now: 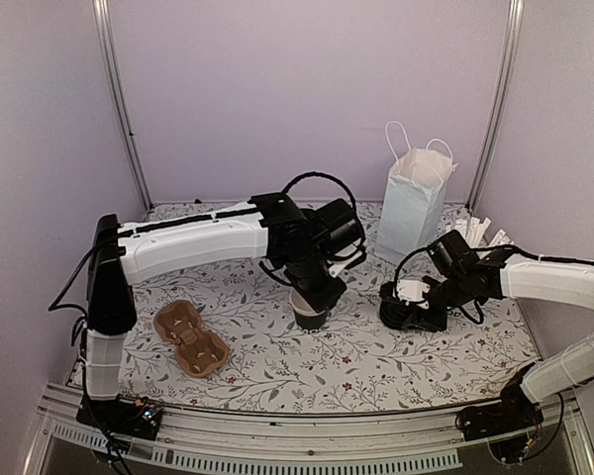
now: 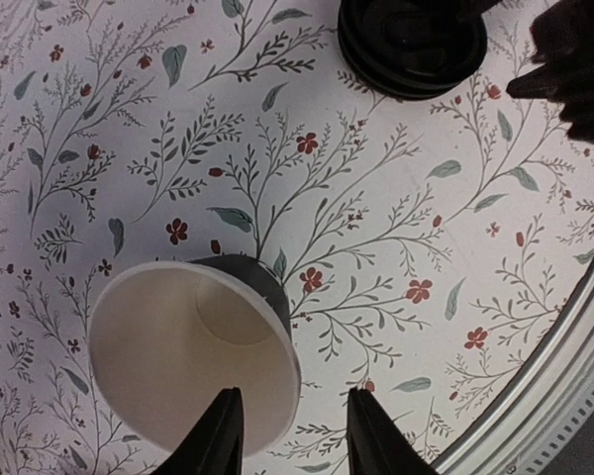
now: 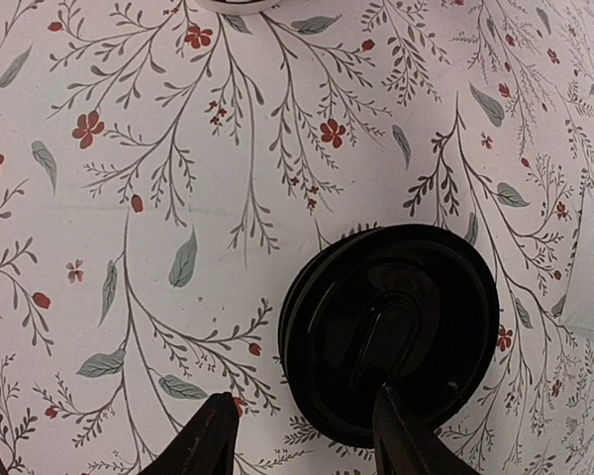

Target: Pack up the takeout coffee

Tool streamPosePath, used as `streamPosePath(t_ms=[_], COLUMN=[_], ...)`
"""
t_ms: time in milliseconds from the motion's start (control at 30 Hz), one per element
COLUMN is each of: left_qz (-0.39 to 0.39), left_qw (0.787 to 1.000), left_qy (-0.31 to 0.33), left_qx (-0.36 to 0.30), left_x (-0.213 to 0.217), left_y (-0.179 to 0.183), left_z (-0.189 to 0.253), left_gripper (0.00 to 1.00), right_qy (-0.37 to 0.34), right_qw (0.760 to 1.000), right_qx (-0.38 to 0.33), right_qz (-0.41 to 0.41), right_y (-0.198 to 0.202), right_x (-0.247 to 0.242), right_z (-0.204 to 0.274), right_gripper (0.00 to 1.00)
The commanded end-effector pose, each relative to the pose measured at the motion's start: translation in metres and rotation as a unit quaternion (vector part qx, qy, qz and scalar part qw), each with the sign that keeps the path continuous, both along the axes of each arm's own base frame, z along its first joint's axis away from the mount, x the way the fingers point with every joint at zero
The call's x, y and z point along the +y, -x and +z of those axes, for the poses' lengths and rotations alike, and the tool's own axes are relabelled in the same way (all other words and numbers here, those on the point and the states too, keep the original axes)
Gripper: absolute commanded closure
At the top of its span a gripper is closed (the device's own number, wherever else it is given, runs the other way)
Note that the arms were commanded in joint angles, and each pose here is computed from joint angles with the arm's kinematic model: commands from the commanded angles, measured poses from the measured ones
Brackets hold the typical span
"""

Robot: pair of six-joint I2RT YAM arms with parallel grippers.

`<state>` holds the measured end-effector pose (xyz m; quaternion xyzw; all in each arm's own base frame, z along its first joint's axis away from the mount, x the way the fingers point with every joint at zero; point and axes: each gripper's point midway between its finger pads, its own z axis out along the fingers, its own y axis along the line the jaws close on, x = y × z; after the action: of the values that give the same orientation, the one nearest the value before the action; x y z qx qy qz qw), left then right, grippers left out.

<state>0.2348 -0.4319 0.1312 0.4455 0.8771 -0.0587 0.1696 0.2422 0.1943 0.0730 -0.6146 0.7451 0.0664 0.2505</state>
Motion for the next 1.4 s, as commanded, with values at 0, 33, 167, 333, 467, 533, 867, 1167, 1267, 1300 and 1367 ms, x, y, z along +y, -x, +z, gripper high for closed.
streamPosePath(t_ms=[0,33,167,333,467,533,867,1167,1267,1300,1367], left_qz=[0.006,0.008,0.018,0.024,0.024,0.024,0.024,0.032,0.036,0.038,0.039], left_qw=[0.997,0.996,0.994,0.994,0.994,0.994,0.994,0.992,0.991,0.991,0.99], left_qy=[0.065,0.069,0.083,0.08,0.078,0.076,0.076,0.077,0.085,0.087,0.091], left_qx=[-0.047,-0.053,-0.069,-0.072,-0.073,-0.073,-0.078,-0.092,-0.096,-0.097,-0.1], left_x=[-0.005,-0.004,0.001,0.005,0.007,0.008,0.012,0.019,0.021,0.022,0.024], left_y=[-0.003,-0.004,-0.007,-0.009,-0.009,-0.009,-0.009,-0.013,-0.013,-0.014,-0.015], left_z=[0.056,0.06,0.068,0.066,0.063,0.061,0.061,0.064,0.069,0.07,0.072], left_gripper=[0.6,0.59,0.58,0.58,0.58,0.59,0.59,0.59,0.59,0.59,0.59], right_qy=[0.001,0.001,-0.002,-0.002,-0.007,-0.009,-0.009,-0.011,-0.012,-0.013,-0.016], right_qw=[1.0,1.0,1.0,1.0,1.0,1.0,1.0,0.999,0.999,0.999,0.999], right_qx=[-0.007,-0.006,-0.003,0.005,0.006,0.008,0.024,0.036,0.036,0.037,0.036], right_qz=[0.005,0.006,0.01,0.013,0.013,0.012,0.013,0.009,0.006,0.006,0.006], right_y=[-0.006,-0.007,-0.01,-0.012,-0.016,-0.018,-0.019,-0.02,-0.02,-0.02,-0.02], right_x=[0.003,0.003,0.008,0.012,0.015,0.017,0.021,0.024,0.024,0.024,0.025], right_z=[-0.003,-0.004,-0.006,-0.01,-0.009,-0.009,-0.014,-0.014,-0.012,-0.01,-0.007], right_gripper=[0.53,0.53,0.57,0.61,0.65,0.67,0.77,0.89,0.94,0.95,0.95])
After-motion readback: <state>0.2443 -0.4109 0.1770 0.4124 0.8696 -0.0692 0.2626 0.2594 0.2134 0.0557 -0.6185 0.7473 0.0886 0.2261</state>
